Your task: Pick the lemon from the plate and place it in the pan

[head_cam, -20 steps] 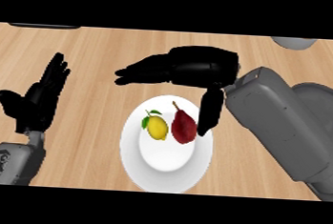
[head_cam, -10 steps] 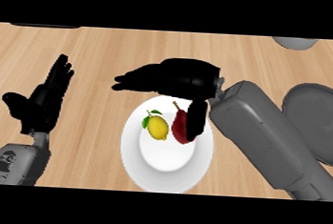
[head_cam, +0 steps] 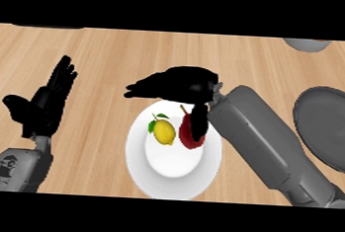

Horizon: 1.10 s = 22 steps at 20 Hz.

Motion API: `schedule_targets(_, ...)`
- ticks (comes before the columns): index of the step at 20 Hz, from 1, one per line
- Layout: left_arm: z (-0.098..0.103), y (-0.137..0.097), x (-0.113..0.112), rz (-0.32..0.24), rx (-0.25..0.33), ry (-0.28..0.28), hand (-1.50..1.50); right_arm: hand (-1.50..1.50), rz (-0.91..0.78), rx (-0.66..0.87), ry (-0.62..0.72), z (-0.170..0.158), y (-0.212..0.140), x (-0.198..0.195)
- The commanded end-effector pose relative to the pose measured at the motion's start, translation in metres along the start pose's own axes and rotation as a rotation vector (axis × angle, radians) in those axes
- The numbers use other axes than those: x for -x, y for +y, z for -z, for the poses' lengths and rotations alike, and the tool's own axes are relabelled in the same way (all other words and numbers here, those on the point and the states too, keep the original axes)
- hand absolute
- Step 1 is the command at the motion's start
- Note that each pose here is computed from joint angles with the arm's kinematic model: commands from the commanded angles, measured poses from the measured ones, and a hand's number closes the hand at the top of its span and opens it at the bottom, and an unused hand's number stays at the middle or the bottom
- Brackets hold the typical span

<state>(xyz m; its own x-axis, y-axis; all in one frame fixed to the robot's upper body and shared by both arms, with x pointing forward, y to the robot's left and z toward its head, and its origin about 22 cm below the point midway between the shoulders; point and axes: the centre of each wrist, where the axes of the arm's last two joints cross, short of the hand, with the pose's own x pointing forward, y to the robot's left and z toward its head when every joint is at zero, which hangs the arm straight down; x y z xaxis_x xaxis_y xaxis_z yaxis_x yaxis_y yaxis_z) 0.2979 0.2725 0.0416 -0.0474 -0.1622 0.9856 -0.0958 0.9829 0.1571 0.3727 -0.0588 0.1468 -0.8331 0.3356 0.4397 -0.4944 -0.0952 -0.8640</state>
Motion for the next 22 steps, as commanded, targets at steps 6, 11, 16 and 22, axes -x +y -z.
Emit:
schedule_targets(6, 0.011, 0.010, -0.018, 0.006, -0.013, -0.006, 0.00, -1.50, -0.056, -0.089, -0.011, 0.032, 0.029, 0.001)
schedule_targets(11, 0.006, 0.017, -0.014, -0.012, 0.010, -0.012, 0.00, -1.50, -0.113, -0.111, 0.018, 0.027, 0.036, 0.009)
schedule_targets(16, -0.007, 0.004, -0.010, 0.005, -0.008, -0.005, 0.00, -1.50, -0.243, -0.151, 0.099, 0.032, 0.051, -0.011)
schedule_targets(22, 0.011, 0.011, -0.006, -0.009, 0.010, 0.019, 0.00, -1.50, -0.260, -0.192, 0.139, 0.044, 0.059, 0.000)
